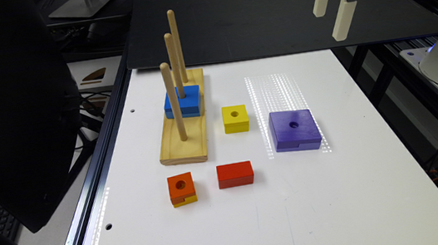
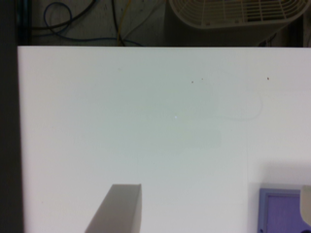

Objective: Pick up yellow block.

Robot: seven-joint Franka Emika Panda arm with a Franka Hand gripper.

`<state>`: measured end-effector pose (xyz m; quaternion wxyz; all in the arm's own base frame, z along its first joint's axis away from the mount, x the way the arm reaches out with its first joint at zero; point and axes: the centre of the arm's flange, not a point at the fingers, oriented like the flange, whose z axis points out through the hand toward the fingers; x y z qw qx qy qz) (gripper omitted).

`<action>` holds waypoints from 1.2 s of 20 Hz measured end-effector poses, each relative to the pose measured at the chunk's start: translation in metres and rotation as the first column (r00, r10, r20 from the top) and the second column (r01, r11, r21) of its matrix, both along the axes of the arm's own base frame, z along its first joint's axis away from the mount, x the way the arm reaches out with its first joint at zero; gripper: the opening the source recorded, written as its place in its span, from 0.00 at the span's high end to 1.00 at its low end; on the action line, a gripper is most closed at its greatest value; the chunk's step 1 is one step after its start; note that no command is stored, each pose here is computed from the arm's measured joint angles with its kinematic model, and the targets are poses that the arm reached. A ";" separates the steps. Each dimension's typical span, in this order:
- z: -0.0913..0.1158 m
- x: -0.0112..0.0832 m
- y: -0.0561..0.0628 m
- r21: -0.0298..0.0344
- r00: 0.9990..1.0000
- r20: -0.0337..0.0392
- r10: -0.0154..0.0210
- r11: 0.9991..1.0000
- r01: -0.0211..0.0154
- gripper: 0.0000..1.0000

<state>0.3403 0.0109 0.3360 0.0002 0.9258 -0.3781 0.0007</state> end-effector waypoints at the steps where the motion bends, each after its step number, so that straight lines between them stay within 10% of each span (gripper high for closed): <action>1: 0.000 0.0000 0.000 0.000 1.000 0.000 0.000 1.000 0.000 0.00; 17: 0.002 0.0001 -0.002 0.000 1.000 0.005 -0.005 1.000 0.005 0.00; 24: 0.010 0.0068 0.000 0.001 1.000 0.027 -0.001 1.000 0.001 0.00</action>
